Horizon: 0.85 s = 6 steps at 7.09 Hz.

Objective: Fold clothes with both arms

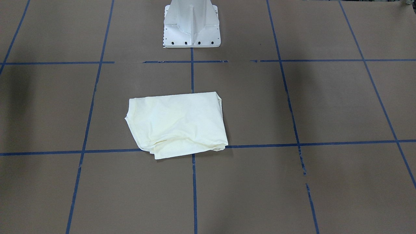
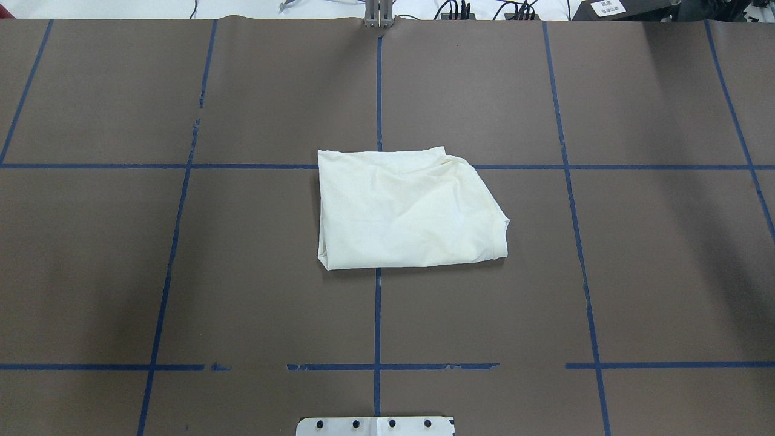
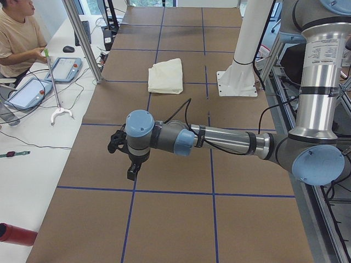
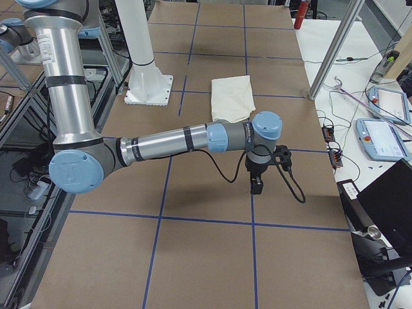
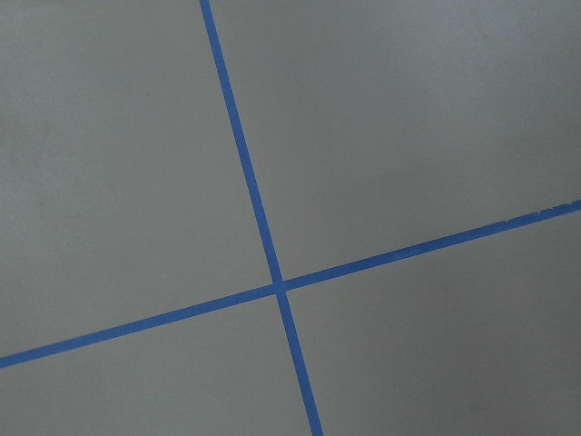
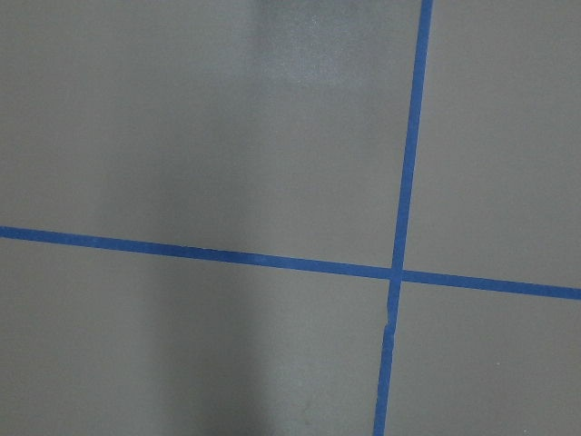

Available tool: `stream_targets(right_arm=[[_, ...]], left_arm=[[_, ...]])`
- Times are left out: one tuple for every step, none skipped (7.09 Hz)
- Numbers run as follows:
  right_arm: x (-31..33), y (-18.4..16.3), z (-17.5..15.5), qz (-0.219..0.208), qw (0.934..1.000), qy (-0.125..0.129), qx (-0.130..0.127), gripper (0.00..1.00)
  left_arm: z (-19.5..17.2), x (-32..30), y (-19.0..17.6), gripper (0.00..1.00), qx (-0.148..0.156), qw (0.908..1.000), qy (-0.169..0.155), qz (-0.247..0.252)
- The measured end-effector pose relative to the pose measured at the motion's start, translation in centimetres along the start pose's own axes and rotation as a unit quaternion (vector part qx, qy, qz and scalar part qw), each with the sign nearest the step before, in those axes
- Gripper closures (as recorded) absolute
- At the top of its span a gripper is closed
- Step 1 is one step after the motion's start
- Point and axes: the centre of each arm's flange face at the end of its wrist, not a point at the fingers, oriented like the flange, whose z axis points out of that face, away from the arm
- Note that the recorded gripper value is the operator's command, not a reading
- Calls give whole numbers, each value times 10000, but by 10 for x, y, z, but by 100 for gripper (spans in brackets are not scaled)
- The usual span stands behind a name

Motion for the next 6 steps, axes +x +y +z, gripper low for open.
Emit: stream_targets(right_arm=[[0, 0, 0, -4, 10000, 0, 3, 0], [0, 0, 0, -8, 10000, -1, 6, 0], [-1, 0, 0, -13, 10000, -1, 4, 0], [-1, 0, 0, -15, 10000, -2, 2, 0], [-2, 0, 0, -19, 10000, -2, 3, 0], [-2, 0, 1, -24, 10000, -3, -6, 0]], left_arm=[[0, -1, 1, 0, -7, 10000, 0, -16], [0, 0, 0, 0, -3, 10000, 2, -11], [-1, 1, -1, 0, 6, 10000, 9, 5], [-2, 2, -2, 0, 21, 10000, 17, 27], [-1, 3, -3, 0, 38, 10000, 18, 51], [0, 2, -4, 0, 38, 10000, 20, 65]])
